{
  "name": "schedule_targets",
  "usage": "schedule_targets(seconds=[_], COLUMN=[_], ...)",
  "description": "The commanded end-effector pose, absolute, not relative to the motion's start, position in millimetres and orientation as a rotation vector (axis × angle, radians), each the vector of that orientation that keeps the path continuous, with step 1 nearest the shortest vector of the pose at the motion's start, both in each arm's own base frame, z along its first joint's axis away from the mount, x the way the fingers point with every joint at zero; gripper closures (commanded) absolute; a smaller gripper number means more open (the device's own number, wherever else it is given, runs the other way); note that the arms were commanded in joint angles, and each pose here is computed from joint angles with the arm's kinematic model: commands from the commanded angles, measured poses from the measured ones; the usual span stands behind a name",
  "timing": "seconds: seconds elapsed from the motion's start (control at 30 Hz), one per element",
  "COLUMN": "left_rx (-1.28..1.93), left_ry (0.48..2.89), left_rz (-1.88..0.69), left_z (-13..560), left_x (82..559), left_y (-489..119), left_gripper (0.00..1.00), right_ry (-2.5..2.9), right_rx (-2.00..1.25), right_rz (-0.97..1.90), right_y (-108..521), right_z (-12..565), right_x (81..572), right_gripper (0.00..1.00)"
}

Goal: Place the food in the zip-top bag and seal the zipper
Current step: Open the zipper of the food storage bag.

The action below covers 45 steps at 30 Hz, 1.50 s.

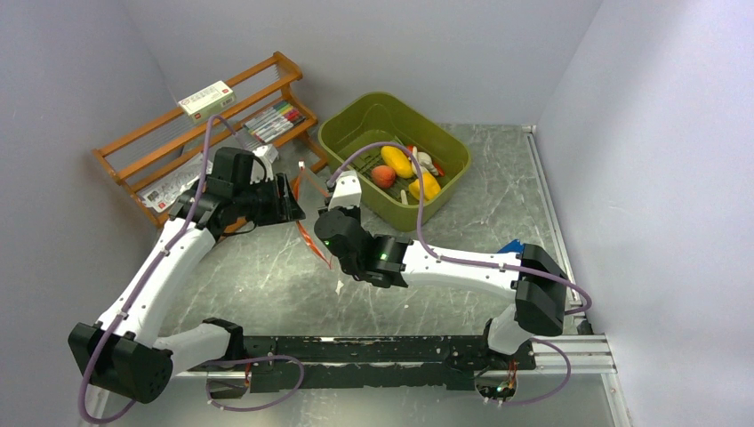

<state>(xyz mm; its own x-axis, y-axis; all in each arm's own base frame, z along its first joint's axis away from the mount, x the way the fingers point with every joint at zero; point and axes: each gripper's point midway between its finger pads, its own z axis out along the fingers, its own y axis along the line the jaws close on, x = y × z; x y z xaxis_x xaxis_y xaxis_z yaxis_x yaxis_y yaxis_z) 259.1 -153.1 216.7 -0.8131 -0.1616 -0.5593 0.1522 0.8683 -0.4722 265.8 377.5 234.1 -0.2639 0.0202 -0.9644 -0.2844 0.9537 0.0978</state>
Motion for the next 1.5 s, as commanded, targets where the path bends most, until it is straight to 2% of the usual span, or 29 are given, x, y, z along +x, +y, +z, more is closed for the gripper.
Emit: schedule_targets(seconds=[0.0,0.07,0.17,0.37,0.47,0.67,0.83,1.0,1.1,1.13,1.27,1.47], left_rx=[0.14,0.142,0.077,0.092,0.1,0.06,0.017,0.02,0.018,0.008,0.026,0.225], left_ry=[2.337,2.308,2.326,2.381,2.423,2.445,2.463,2.44,2.443,2.438,2.327,2.109], left_rz=[-0.972,-1.049,-0.97,-0.968,-0.914,-0.668,-0.491,-0.511,-0.481,-0.441,-0.34,-0.498], left_z=[255,262,248,230,217,217,214,212,207,209,237,283], left_x=[241,239,247,251,254,260,262,262,264,266,276,280], left_y=[-188,-197,-189,-198,-201,-186,-164,-166,-162,-157,-140,-163], left_gripper=[0.42,0.4,0.35,0.28,0.28,0.41,0.47,0.68,0.9,0.93,0.93,0.93], right_ry=[1.811,1.811,1.806,1.812,1.805,1.797,1.8,1.812,1.819,1.829,1.849,1.843], right_rx=[-0.15,-0.145,-0.135,-0.118,-0.11,-0.109,-0.101,-0.078,-0.072,-0.057,-0.025,-0.149], right_rz=[0.279,0.278,0.295,0.296,0.294,0.268,0.265,0.278,0.273,0.263,0.312,0.582], right_y=[375,377,378,378,377,375,371,368,364,358,343,370], right_z=[237,238,241,236,236,237,232,228,226,226,225,229], right_x=[271,272,272,272,272,275,274,276,279,282,288,272], right_gripper=[1.0,1.0,1.0,1.0,1.0,1.0,1.0,1.0,1.0,1.0,1.0,1.0])
